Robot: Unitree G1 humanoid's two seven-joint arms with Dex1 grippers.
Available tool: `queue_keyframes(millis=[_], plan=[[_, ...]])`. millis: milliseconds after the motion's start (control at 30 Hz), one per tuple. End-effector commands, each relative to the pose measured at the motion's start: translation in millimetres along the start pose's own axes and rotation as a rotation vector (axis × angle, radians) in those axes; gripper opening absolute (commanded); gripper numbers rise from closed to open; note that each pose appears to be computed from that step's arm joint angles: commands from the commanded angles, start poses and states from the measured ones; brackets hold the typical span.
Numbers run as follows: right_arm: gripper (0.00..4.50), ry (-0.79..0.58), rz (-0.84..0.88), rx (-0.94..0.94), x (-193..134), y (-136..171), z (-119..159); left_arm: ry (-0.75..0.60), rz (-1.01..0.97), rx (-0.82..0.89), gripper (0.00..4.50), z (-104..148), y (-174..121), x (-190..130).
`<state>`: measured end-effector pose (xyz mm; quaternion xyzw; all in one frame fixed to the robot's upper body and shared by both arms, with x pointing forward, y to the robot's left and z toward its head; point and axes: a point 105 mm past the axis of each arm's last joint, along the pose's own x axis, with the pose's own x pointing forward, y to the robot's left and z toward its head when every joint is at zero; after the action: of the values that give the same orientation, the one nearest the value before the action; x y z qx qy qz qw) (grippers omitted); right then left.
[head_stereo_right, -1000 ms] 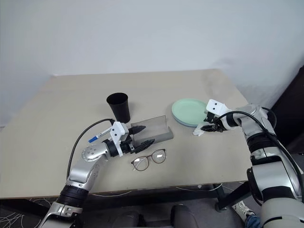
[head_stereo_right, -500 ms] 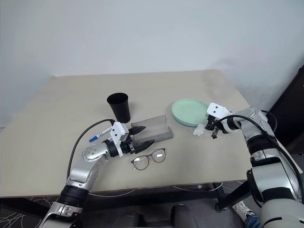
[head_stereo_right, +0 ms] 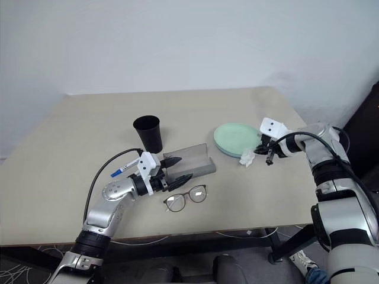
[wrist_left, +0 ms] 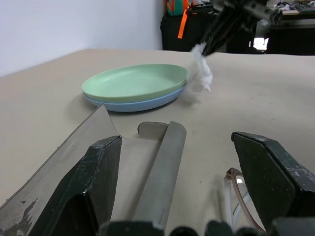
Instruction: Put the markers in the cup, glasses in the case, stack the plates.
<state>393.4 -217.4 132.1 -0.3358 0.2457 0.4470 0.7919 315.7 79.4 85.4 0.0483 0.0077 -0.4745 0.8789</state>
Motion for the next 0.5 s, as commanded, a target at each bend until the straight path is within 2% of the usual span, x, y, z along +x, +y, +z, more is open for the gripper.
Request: queue_keyframes(millis=[33, 200, 500], plan=[[0.04, -0.093, -0.104, -0.06, -17.1, -21.1, 30.5, -0.036, -0.009, 0.044, 3.81, 13.8, 1.5, 2.5], [0.04, -0.076, -0.237, -0.026, -5.3, -36.8, 28.3, -0.036, -0.007, 0.044, 3.81, 13.7, 1.5, 2.6], [0.04, -0.005, -0.361, -0.034, 24.1, -40.7, 11.7, -0.035, -0.001, 0.043, 3.81, 13.5, 1.7, 2.4]])
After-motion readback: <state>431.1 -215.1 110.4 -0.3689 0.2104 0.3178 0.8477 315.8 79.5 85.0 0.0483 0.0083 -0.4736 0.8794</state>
